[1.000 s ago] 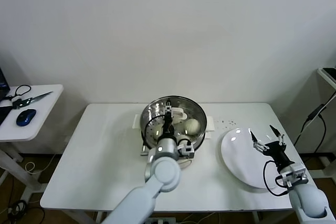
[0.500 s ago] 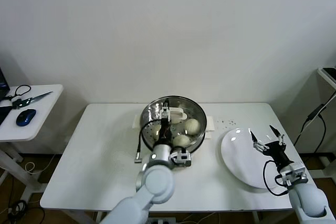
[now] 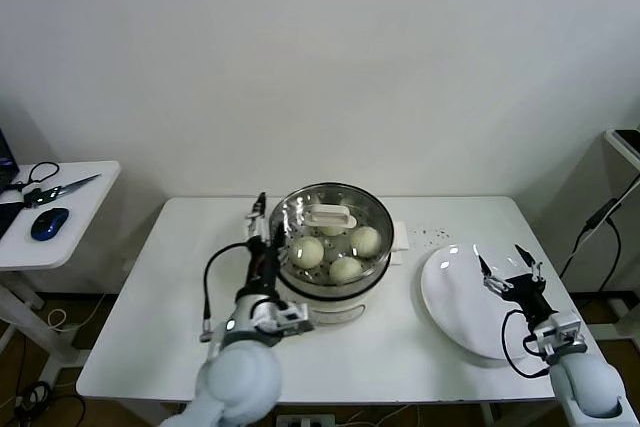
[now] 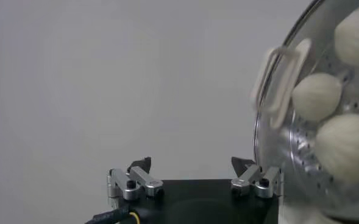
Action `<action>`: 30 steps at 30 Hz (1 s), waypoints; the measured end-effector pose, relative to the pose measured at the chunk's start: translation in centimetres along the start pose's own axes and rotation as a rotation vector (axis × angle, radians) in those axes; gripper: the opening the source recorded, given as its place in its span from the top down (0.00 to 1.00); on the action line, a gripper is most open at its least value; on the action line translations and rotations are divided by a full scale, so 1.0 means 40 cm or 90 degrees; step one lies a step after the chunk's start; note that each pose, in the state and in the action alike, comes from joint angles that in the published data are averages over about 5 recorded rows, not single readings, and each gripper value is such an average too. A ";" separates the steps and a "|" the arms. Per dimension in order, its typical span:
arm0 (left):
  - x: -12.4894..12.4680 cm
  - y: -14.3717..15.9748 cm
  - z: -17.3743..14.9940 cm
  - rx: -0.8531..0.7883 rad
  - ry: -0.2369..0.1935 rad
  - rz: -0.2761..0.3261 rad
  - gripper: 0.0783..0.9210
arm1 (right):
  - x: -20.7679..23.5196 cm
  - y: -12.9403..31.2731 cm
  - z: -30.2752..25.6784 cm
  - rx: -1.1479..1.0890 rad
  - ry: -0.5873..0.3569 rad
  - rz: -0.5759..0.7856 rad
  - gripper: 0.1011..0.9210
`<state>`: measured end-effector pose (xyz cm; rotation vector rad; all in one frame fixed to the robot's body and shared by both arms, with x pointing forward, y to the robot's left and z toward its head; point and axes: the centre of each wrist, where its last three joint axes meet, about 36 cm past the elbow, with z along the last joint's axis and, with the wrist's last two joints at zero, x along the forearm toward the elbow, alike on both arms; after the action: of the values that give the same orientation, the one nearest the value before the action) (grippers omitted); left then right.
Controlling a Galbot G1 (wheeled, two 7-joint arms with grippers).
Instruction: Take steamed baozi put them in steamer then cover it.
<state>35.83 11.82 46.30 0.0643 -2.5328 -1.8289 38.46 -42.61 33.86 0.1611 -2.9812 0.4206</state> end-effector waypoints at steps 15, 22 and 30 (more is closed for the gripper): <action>0.064 -0.013 0.304 0.415 0.005 -0.016 0.12 | 0.025 0.028 -0.002 -0.021 -0.008 -0.002 0.12; 0.100 -0.074 0.405 0.582 0.043 -0.037 0.12 | 0.045 0.038 0.007 -0.034 -0.003 -0.016 0.12; 0.132 -0.112 0.478 0.661 0.086 -0.054 0.12 | 0.063 0.047 0.007 -0.052 -0.008 -0.031 0.12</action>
<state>29.94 28.33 35.96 0.2857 -3.0609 -0.3207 35.72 -41.11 33.45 0.2289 -2.9935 0.2928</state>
